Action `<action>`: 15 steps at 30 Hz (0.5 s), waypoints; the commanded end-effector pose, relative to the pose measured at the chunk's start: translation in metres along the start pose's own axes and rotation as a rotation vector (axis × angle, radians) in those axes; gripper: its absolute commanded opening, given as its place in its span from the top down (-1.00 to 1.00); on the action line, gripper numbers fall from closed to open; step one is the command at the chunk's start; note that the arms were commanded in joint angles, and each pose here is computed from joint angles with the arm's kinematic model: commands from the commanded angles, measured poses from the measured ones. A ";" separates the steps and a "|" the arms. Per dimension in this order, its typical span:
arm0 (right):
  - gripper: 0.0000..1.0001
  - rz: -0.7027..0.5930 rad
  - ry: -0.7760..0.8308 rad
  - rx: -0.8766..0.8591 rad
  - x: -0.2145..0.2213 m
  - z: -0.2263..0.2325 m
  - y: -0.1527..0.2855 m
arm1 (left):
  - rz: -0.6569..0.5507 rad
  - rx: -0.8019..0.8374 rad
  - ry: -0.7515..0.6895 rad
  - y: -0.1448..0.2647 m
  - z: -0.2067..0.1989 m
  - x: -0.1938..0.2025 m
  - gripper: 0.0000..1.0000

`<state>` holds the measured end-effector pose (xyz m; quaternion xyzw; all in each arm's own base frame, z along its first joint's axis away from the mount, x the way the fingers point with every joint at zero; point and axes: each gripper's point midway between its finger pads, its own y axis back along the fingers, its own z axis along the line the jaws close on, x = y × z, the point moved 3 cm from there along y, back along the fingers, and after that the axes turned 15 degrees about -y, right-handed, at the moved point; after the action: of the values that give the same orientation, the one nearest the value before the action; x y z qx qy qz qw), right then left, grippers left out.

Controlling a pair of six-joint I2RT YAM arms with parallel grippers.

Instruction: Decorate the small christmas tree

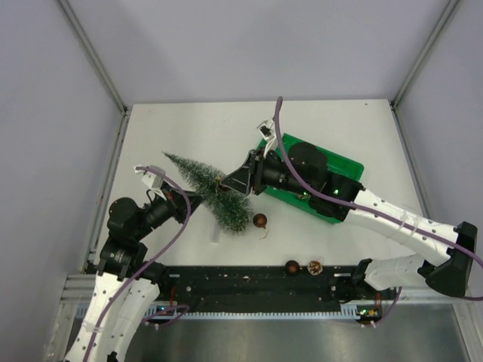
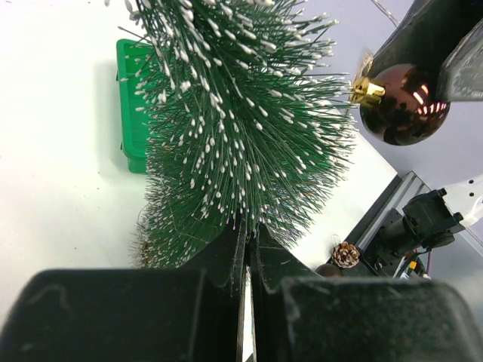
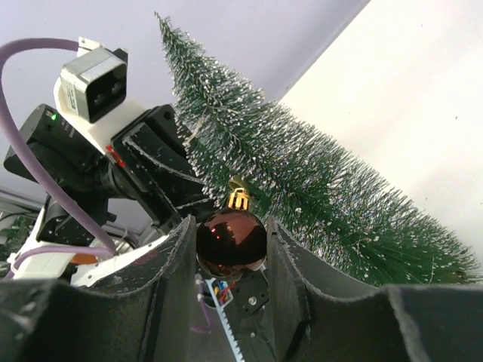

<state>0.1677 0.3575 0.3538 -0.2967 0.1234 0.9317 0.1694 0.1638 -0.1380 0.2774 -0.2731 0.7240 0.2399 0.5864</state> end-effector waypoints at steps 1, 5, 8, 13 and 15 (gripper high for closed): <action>0.65 -0.083 0.037 -0.058 -0.023 0.029 0.008 | -0.061 0.026 -0.053 0.002 -0.006 -0.018 1.00; 0.65 -0.084 0.036 -0.027 -0.023 0.023 0.001 | -0.062 0.029 -0.054 0.003 -0.007 -0.020 1.00; 0.65 -0.093 0.046 -0.014 -0.026 0.020 -0.001 | -0.059 0.030 -0.054 0.004 -0.008 -0.019 1.00; 0.66 -0.081 0.057 -0.013 -0.028 0.021 -0.009 | -0.062 0.034 -0.055 0.004 -0.009 -0.019 1.00; 0.65 -0.081 0.065 -0.013 -0.029 0.021 -0.011 | -0.064 0.039 -0.060 0.005 -0.009 -0.019 1.00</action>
<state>0.1811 0.3628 0.3591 -0.3076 0.1380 0.9218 0.1913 0.1620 -0.1391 0.2775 -0.2681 0.7259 0.2355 0.5880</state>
